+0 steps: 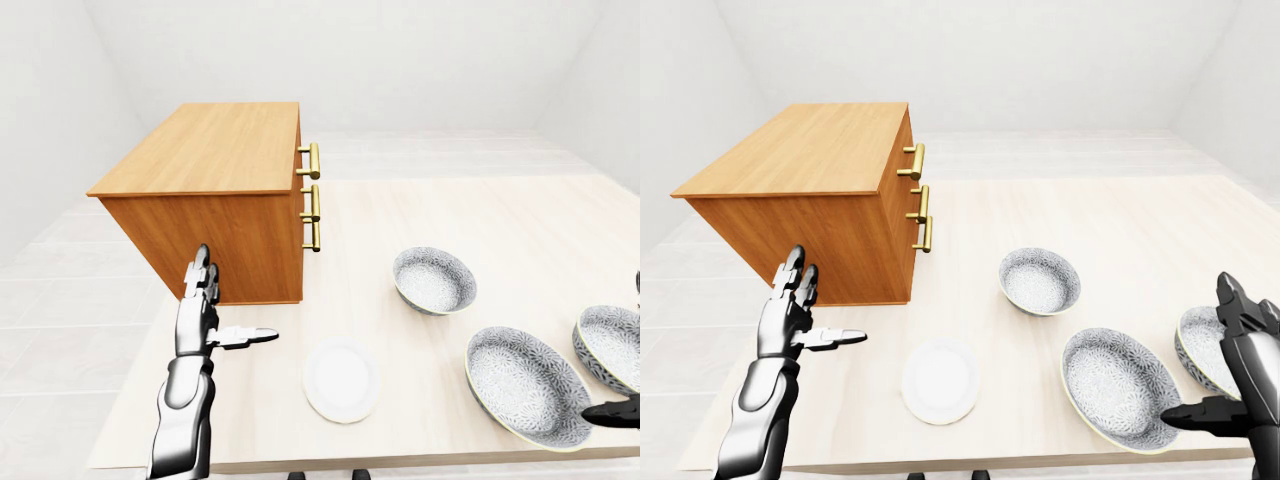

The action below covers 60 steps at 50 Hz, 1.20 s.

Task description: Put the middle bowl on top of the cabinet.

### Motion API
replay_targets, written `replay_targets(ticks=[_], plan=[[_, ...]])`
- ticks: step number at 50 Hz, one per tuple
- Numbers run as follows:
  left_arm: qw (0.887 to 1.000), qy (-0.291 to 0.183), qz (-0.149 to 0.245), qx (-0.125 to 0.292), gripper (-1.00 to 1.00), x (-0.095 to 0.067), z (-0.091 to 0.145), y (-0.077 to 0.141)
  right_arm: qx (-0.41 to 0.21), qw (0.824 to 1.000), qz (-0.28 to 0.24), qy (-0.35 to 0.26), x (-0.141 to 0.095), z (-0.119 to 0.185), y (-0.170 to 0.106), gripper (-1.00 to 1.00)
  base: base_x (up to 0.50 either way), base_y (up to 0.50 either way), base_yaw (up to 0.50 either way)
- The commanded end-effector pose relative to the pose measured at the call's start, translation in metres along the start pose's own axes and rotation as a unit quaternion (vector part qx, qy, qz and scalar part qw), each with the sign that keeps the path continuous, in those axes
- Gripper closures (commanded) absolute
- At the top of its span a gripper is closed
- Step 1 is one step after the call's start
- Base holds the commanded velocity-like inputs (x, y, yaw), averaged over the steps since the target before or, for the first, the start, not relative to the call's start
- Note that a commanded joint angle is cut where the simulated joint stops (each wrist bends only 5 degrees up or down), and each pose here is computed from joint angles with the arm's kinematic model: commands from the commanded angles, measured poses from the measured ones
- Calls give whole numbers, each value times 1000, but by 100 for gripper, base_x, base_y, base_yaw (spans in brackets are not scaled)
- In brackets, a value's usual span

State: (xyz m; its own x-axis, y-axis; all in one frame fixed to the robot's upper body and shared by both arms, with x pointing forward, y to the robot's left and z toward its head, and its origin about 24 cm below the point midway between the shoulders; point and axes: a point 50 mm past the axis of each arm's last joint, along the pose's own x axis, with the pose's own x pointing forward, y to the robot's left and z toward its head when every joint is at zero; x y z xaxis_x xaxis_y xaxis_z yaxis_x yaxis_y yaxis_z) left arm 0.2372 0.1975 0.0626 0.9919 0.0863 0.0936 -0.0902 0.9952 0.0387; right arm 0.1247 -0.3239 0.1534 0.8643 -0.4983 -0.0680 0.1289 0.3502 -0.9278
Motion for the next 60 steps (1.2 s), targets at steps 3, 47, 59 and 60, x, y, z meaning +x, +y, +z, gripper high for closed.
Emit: replay_targets(ticks=[3, 47, 59, 60], plan=[[1000, -7, -1, 4, -100, -3, 2, -3, -67, 996, -28, 55, 11, -10, -17, -100, 0, 0, 0], [1000, -11, 4, 1, -100, -8, 7, 1, -167, 972, -50, 158, 21, -41, -18, -100, 0, 0, 0], [1000, -11, 6, 0, -100, -8, 5, 2, -173, 969, -43, 173, 27, -51, -7, -100, 0, 0, 0], [1000, -11, 5, 1, -100, -8, 5, 2, -174, 969, -44, 172, 28, -52, -6, -100, 0, 0, 0]])
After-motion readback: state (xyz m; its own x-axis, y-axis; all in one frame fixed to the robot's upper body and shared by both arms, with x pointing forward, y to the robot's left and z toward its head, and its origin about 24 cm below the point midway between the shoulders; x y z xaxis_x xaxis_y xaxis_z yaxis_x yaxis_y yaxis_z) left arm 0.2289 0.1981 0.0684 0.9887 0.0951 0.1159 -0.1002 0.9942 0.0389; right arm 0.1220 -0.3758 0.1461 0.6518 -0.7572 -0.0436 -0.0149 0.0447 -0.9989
